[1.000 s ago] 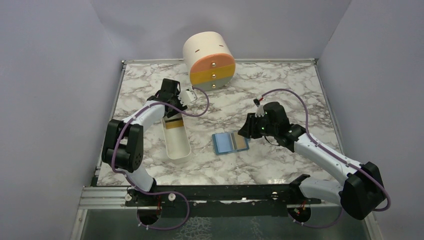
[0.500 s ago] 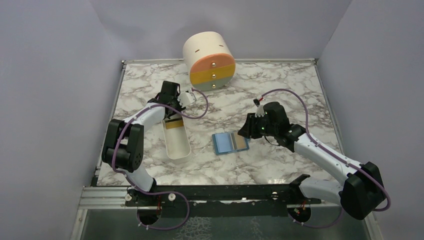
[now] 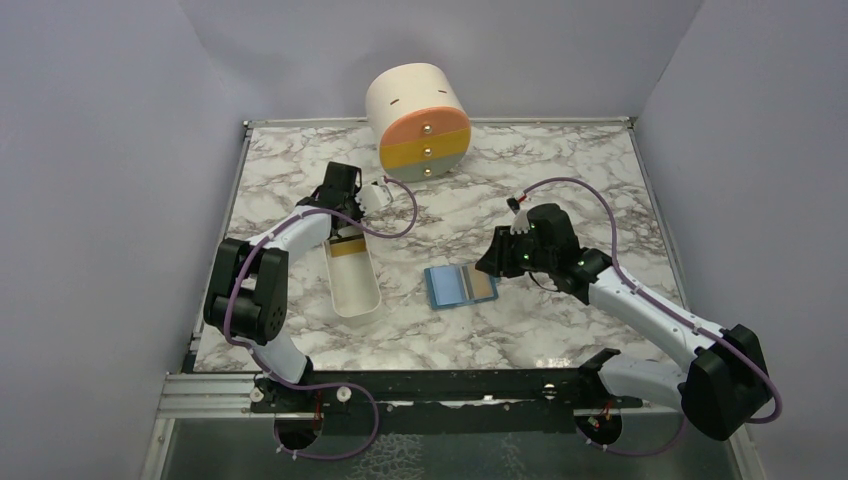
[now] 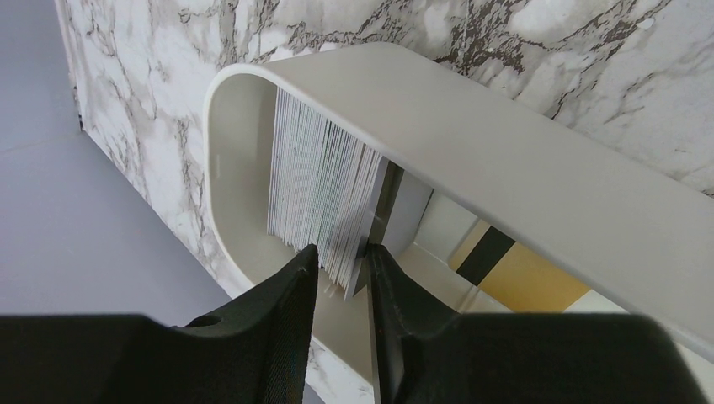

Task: Put the credit cards into the card holder
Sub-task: Pick up the credit card from the storage box.

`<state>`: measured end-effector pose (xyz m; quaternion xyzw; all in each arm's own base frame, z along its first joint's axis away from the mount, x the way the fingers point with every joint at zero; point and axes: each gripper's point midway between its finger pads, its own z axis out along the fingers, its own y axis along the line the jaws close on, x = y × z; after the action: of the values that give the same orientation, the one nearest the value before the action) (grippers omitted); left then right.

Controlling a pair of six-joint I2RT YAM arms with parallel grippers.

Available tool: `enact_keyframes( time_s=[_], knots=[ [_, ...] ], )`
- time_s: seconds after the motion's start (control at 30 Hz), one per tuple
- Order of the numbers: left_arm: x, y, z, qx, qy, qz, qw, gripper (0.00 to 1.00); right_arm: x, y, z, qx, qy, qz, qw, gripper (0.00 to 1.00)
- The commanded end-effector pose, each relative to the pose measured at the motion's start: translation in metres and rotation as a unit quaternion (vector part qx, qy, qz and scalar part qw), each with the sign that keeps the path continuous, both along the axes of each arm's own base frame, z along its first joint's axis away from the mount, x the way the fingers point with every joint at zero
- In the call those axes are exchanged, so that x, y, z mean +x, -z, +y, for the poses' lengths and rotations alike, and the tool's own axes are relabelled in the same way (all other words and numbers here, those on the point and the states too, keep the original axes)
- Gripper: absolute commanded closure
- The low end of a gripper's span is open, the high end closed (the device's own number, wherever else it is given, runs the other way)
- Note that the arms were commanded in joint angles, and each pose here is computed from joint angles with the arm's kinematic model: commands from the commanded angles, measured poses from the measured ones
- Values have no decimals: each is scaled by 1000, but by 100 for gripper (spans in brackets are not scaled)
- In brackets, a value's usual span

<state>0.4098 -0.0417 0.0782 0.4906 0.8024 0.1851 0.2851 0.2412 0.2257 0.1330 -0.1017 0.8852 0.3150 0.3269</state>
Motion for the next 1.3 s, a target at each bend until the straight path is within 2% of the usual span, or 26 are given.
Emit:
enact_keyframes(
  time_s=[0.0,0.13,0.23,0.5,0.73,1.1,1.27],
  knots=[
    [6,-12,5,11,-11,-25,1000,71,-2,-9,5,12,-11,-6,1000,68],
    [6,-12,4,11,-8,-24,1000,75,-2,-10,5,13,-11,-7,1000,68],
    [4,-9,1,11,-3,-18,1000,86,-2,-9,6,15,-12,-5,1000,68],
    [0,-7,-6,-1,4,-2,1000,100,-4,-8,8,21,-16,0,1000,68],
    [-6,-20,-16,-29,1,0,1000,100,-6,-6,6,16,-15,1,1000,68],
    [-12,-62,-20,-95,-68,-38,992,100,-6,-6,4,16,-9,0,1000,68],
    [-23,-84,-32,-173,-108,-47,978,100,3,-1,-2,-6,10,-10,1000,68]
  ],
)
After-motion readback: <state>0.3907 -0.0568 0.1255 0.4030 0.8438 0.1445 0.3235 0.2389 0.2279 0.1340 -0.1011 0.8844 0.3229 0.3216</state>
